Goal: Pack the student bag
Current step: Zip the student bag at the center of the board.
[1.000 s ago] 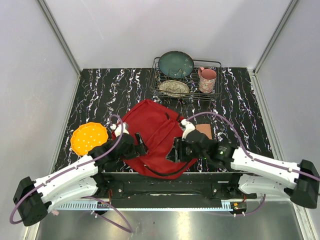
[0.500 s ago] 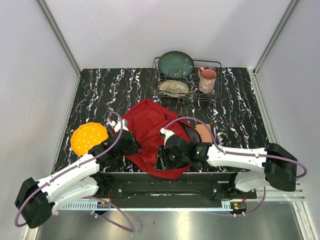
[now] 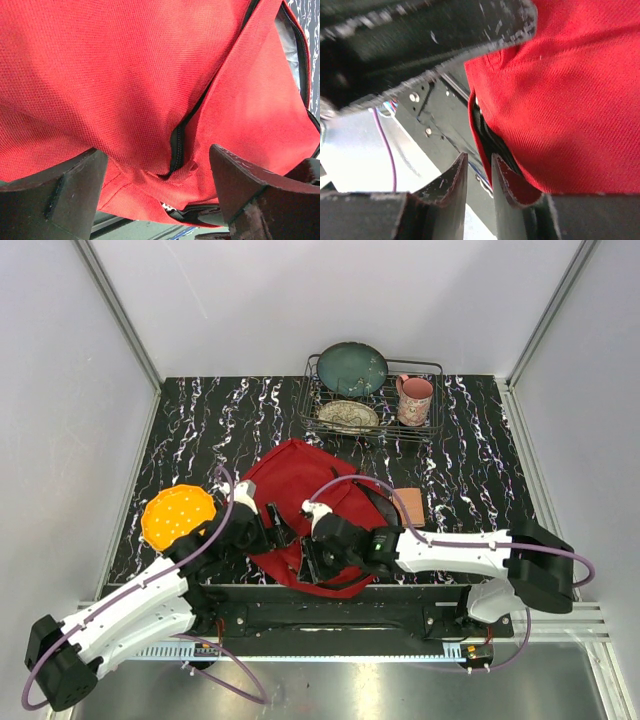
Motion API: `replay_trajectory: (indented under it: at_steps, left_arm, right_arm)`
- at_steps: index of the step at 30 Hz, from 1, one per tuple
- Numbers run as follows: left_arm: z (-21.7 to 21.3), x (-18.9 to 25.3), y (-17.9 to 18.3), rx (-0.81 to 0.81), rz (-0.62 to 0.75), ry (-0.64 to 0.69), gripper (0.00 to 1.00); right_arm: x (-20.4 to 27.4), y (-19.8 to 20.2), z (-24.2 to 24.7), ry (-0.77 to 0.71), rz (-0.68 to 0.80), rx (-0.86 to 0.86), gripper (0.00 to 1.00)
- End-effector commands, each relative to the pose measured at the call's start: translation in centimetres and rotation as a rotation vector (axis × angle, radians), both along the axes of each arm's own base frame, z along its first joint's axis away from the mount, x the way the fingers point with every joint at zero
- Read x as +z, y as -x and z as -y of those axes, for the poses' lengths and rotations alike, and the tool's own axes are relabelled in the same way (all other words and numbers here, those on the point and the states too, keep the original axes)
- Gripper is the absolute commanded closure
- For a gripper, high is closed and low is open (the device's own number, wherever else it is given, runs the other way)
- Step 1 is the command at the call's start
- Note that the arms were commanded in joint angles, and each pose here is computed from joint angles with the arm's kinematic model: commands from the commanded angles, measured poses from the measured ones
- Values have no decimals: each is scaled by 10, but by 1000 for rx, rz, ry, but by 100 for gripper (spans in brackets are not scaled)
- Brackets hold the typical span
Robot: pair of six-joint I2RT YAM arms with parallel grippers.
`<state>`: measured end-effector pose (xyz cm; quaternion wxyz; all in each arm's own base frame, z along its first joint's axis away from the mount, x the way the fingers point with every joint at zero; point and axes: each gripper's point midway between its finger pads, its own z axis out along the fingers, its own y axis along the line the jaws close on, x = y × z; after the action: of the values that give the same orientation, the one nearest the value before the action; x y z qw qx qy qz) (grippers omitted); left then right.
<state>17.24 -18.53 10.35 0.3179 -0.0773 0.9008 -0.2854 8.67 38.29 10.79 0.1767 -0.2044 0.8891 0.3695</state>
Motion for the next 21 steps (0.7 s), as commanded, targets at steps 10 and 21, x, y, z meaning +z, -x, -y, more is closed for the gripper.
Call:
replay_trajectory:
  at_steps: [10,21]
  left_arm:
    - [-3,-6,22,0,-58,78,12]
    - [-38,-17,34,163,-140,8,12]
  right_arm:
    - [-1,10,-20,12,54,35,70]
    - [7,41,-19,-46,-8,148,92]
